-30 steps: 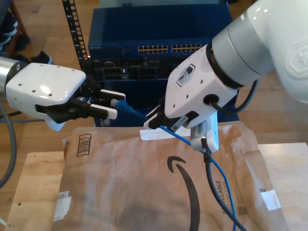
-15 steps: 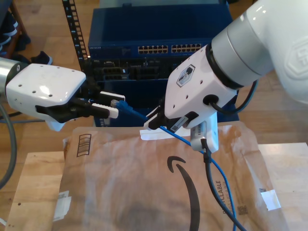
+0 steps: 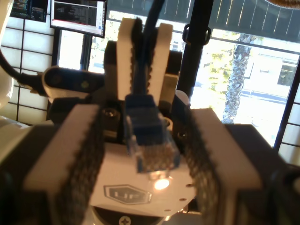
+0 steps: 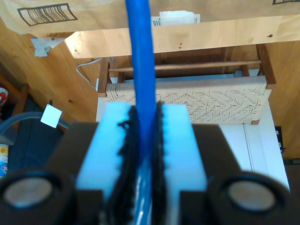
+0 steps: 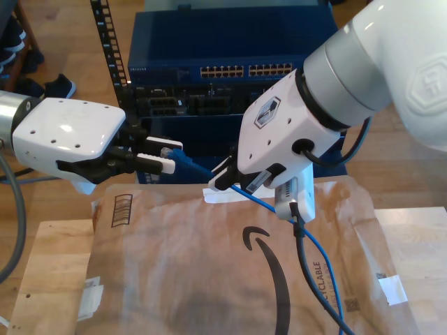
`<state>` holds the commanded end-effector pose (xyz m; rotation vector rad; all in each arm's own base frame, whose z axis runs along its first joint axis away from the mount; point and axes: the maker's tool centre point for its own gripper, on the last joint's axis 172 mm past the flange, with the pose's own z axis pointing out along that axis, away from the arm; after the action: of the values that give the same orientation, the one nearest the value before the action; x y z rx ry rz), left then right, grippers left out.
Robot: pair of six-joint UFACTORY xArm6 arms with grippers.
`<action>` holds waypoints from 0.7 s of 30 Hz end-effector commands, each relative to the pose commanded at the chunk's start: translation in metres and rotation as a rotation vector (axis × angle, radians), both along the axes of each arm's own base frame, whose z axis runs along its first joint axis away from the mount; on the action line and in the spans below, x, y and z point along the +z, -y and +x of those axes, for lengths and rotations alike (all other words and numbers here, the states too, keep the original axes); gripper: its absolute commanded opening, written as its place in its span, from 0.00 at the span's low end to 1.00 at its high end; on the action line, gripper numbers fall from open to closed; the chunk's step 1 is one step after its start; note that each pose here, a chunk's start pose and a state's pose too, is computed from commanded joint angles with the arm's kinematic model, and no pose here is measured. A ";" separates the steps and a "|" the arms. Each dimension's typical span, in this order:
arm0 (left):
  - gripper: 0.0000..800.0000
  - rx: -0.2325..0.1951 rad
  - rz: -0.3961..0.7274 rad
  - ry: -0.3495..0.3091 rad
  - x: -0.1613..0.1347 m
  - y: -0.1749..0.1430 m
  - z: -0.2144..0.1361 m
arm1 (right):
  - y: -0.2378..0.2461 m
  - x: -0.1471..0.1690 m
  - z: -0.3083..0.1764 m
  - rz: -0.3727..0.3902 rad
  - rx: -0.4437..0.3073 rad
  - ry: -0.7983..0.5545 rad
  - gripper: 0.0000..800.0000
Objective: Grab the cable and plug it in
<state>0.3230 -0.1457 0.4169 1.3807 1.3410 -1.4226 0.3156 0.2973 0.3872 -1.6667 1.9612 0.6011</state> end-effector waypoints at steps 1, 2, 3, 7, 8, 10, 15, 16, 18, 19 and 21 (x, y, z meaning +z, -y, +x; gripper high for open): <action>0.26 0.002 0.001 0.001 0.000 0.000 0.000 | 0.000 0.000 0.000 0.000 0.000 0.000 0.00; 0.26 -0.001 0.002 0.001 0.000 0.000 0.000 | 0.000 0.000 0.000 0.001 0.000 -0.001 0.00; 0.25 -0.001 0.002 0.001 0.000 0.000 0.000 | 0.000 0.000 0.000 0.000 -0.001 0.001 0.00; 0.20 0.013 0.008 0.002 -0.002 -0.001 0.003 | 0.000 0.000 0.000 0.000 0.000 0.000 0.00; 0.19 0.017 0.010 0.002 -0.003 -0.001 0.003 | 0.000 0.000 0.000 0.000 0.000 0.000 0.00; 0.15 0.019 0.011 0.003 -0.004 -0.001 0.004 | 0.000 0.000 0.000 0.000 0.000 0.000 0.00; 0.05 0.020 0.007 0.023 -0.004 -0.001 0.005 | 0.000 -0.002 0.000 -0.002 0.000 -0.004 0.00; 0.04 0.020 0.007 0.023 -0.004 -0.001 0.005 | 0.000 -0.002 0.000 -0.002 0.000 -0.004 0.00; 0.04 0.021 0.009 0.025 -0.003 -0.001 0.005 | 0.000 -0.002 0.000 -0.002 0.000 -0.004 0.01; 0.00 0.020 0.008 0.026 -0.003 -0.001 0.005 | 0.000 -0.002 0.000 -0.002 -0.001 -0.003 0.03; 0.00 0.015 0.008 0.017 -0.002 -0.001 0.003 | 0.000 -0.002 0.000 0.000 0.001 -0.004 0.31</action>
<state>0.3260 -0.1448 0.4145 1.3823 1.3453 -1.3942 0.3157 0.2977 0.3849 -1.6680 1.9629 0.6052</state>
